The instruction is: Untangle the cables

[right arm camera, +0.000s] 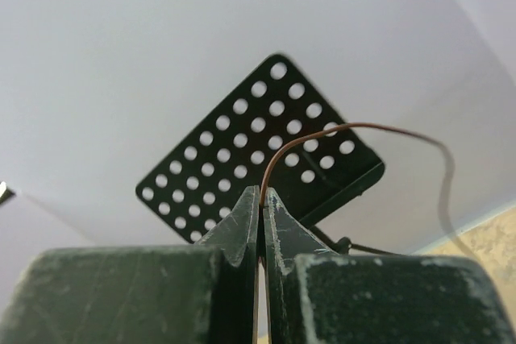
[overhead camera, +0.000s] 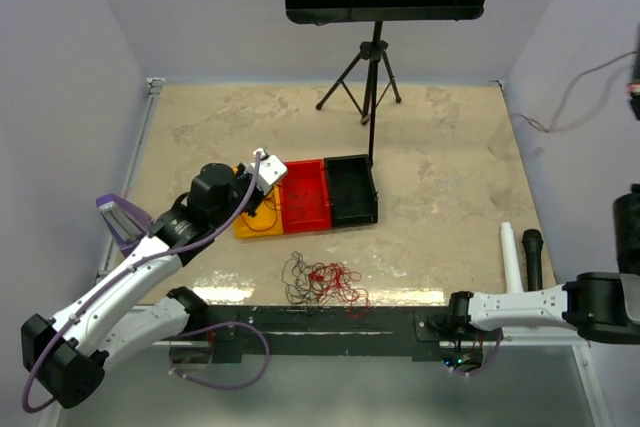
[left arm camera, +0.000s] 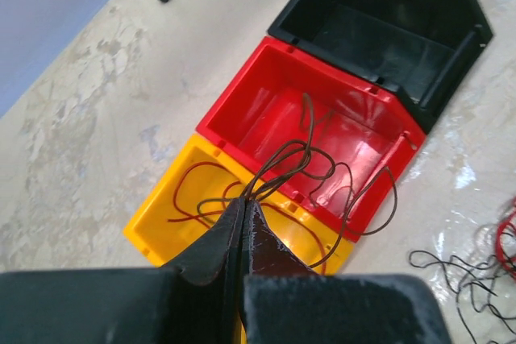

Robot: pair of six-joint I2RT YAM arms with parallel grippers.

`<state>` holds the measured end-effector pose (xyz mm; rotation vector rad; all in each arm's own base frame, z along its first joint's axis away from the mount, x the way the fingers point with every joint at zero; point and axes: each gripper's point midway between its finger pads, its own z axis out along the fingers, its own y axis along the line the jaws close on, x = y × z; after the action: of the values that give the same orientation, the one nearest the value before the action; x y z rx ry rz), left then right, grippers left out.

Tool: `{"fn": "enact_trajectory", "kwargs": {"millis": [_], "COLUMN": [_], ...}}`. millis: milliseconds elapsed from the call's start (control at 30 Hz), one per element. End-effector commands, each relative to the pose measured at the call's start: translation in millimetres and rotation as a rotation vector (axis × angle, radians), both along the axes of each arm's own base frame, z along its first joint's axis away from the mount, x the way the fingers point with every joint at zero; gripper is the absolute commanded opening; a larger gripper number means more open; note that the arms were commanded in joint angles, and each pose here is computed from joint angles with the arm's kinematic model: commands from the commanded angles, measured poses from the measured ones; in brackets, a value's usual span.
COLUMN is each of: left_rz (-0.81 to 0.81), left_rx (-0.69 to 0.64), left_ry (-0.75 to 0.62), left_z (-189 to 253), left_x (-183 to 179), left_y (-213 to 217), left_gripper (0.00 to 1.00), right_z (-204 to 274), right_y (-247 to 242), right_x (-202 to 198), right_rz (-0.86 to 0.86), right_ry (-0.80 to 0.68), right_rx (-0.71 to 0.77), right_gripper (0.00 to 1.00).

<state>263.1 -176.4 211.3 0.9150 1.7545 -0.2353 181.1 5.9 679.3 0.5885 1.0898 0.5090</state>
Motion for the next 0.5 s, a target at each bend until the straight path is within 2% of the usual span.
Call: {"fn": "enact_trajectory", "kwargs": {"millis": [0, 133, 300, 467], "left_rz": [0.128, 0.072, -0.044, -0.099], "left_rx": [0.033, -0.033, -0.125, -0.173], "left_ry": [-0.073, -0.063, -0.082, -0.144], "left_z": [8, 25, 84, 144], "left_x": [21, 18, 15, 11], "left_y": [18, 3, -23, -31], "left_gripper": [0.00, 0.00, 0.00, 0.00], "right_z": [-5, -8, -20, -39], "right_y": [-41, -27, 20, 78], "right_x": [-8, -4, 9, 23], "right_rz": [-0.069, -0.062, -0.031, 0.033], "right_ry": [0.044, 0.069, 0.093, 0.102], "right_rx": [0.029, -0.015, -0.109, -0.183], "right_gripper": [0.00, 0.00, 0.00, 0.00]}}
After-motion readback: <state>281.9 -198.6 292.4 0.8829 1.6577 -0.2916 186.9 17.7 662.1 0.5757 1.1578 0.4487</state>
